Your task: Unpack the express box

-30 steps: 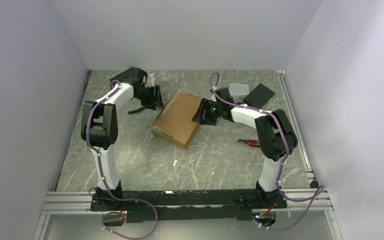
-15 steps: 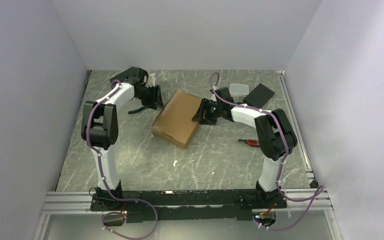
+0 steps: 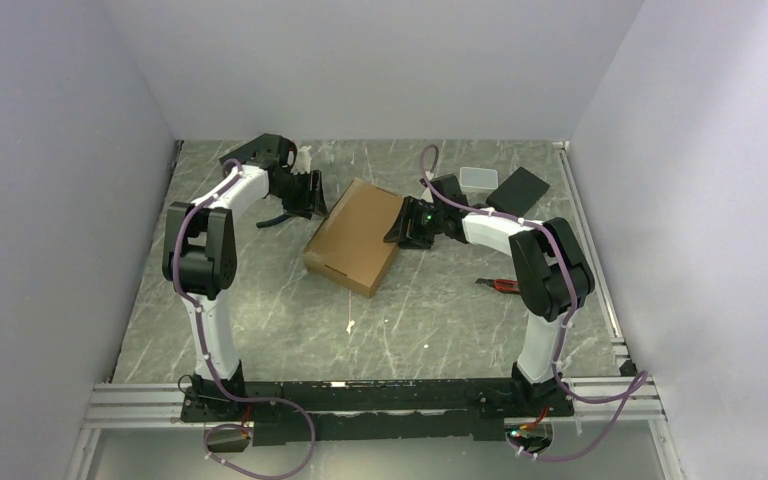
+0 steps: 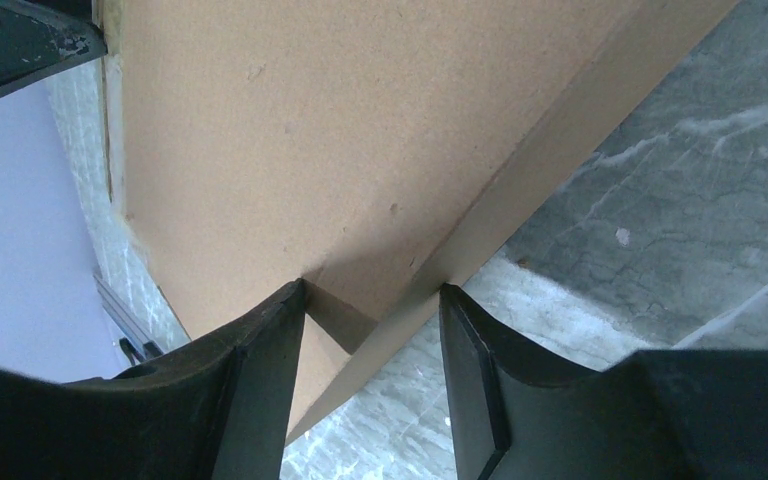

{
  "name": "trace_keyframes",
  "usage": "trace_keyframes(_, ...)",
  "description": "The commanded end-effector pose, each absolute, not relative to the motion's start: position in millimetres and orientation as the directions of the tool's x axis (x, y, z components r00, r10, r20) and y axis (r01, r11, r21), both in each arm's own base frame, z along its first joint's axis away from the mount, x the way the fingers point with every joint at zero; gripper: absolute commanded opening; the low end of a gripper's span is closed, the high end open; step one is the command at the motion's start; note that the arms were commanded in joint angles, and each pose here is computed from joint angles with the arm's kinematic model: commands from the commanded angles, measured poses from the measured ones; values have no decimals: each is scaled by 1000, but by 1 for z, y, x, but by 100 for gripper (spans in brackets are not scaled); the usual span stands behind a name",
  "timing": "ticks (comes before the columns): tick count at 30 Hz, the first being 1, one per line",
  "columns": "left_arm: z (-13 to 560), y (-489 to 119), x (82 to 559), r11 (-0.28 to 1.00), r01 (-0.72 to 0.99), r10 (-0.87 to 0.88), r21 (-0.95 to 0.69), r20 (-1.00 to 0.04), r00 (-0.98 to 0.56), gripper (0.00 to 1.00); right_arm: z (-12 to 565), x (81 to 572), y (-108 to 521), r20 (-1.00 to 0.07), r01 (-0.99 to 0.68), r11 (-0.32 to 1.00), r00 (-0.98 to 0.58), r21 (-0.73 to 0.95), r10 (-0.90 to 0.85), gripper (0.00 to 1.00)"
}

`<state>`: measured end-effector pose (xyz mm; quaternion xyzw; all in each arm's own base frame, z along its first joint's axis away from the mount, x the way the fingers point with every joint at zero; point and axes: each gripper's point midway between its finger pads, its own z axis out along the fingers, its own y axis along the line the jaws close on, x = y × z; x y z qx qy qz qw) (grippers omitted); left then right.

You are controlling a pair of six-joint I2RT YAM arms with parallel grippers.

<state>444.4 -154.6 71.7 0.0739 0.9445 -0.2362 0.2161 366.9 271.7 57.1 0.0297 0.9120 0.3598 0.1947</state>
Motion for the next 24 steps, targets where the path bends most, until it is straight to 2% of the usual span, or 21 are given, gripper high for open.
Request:
trace_keyframes(1, 55, -124, 444, 934, 215, 78, -284, -426, -901, 56, 39, 373, 262, -356, -83, 791, -918, 606, 176, 52)
trace_keyframes(9, 52, -119, 443, 942, 209, 82, -262, -426, -901, 43, 37, 373, 263, -351, -83, 790, -920, 608, 174, 51)
trace_keyframes(12, 52, -117, 444, 944, 212, 87, -251, -431, -898, 43, 37, 372, 263, -349, -82, 789, -921, 609, 173, 51)
trace_keyframes(19, 42, -145, 439, 912, 256, 115, -319, -402, -909, 50, 37, 373, 263, -352, -86, 790, -920, 608, 171, 50)
trace_keyframes(24, 34, -155, 440, 931, 261, 146, -257, -394, -908, 42, 39, 373, 263, -358, -87, 788, -917, 609, 175, 50)
